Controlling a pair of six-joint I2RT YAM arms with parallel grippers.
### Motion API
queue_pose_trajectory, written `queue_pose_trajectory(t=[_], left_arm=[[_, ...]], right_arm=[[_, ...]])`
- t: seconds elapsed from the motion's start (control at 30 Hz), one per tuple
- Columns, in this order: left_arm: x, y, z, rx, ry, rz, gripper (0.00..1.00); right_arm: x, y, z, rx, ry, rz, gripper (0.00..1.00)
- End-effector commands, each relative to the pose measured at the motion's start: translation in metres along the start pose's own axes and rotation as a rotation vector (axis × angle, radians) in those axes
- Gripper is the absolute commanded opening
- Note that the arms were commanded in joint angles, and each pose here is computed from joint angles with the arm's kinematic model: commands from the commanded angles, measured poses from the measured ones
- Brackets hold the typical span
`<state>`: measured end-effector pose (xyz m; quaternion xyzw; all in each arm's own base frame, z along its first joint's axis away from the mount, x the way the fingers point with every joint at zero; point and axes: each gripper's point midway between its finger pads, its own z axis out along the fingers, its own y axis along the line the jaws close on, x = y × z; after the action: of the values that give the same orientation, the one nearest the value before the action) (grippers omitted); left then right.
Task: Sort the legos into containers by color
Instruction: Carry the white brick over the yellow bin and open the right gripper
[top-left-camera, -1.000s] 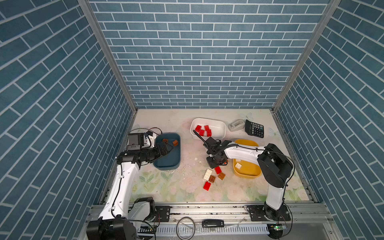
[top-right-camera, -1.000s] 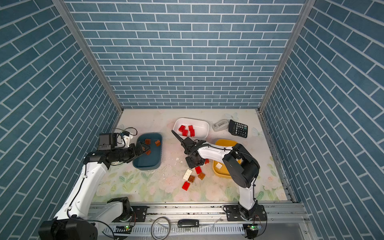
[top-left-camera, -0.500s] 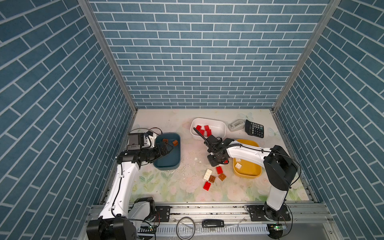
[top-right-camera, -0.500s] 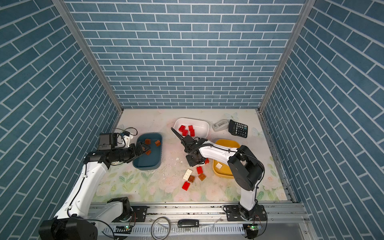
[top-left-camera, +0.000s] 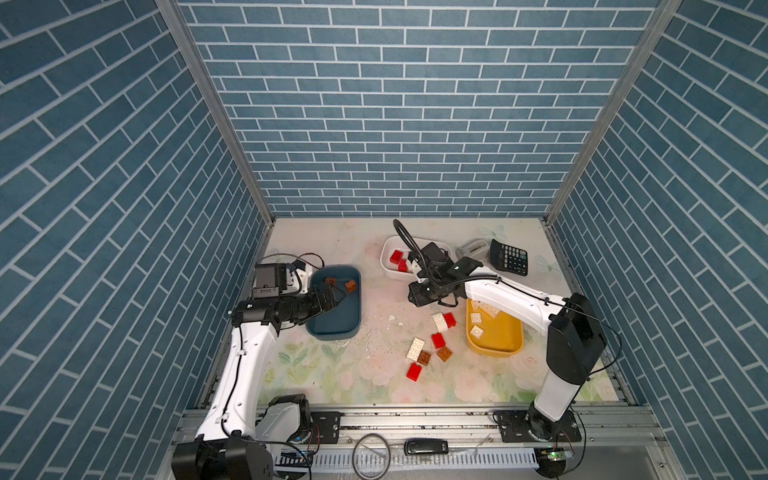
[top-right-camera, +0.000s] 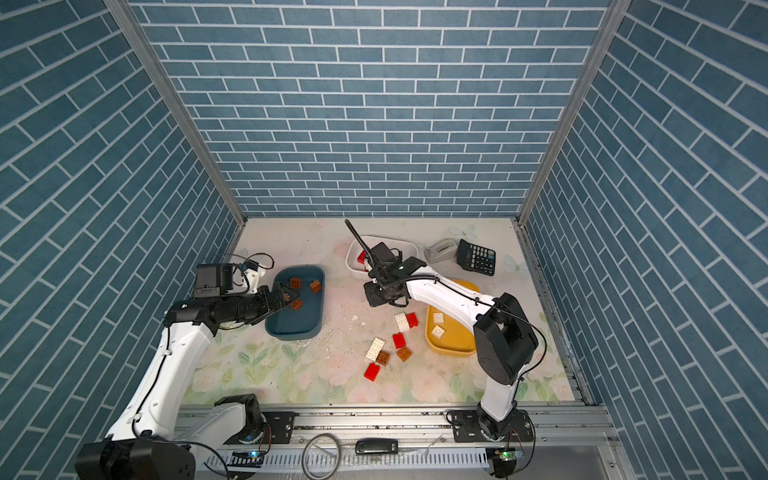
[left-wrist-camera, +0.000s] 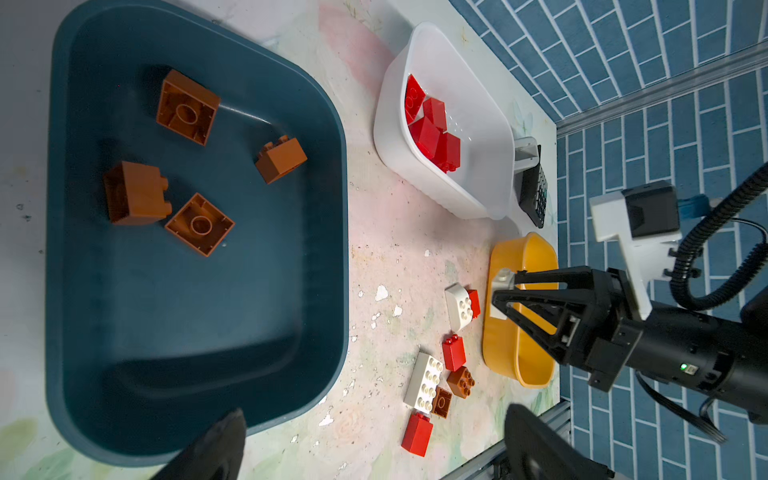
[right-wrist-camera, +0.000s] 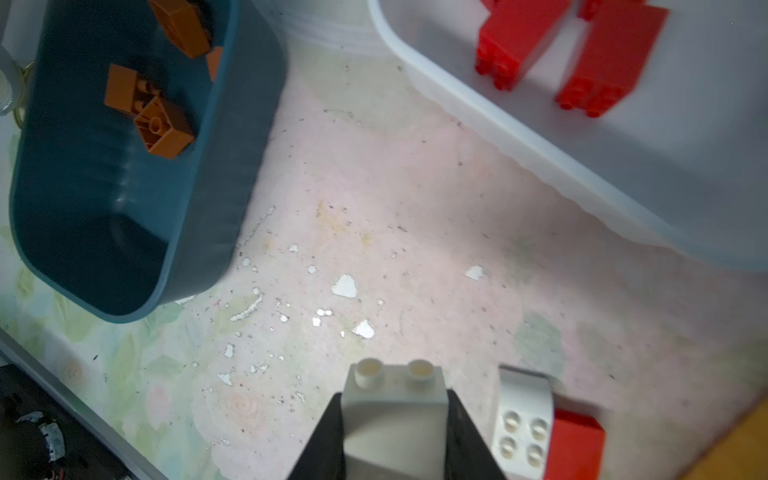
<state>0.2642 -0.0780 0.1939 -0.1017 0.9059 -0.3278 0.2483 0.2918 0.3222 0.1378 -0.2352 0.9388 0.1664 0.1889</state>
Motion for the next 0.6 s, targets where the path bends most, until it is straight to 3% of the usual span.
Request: queue_pose_trajectory(t=[0.0,0.27,0.57], left_arm=[[-0.005,-0.004,-0.003,0.011,-0.002,0.002,0.99],[-0.013,-0.016,-0.001,0.080,-0.015,-0.023,0.98],[-0.021,-0.027,0.001,0.145,-0.036,-0.050,0.99]], right_arm=[[0.014,-0.035,-0.041,0.103,0.014,-0.011,0.21],[0.057,-0.133,-0.084,0.302,0.063,0.089,0.21],[0.072,-0.213,-0.073,0.416,0.047,0.252,0.21]])
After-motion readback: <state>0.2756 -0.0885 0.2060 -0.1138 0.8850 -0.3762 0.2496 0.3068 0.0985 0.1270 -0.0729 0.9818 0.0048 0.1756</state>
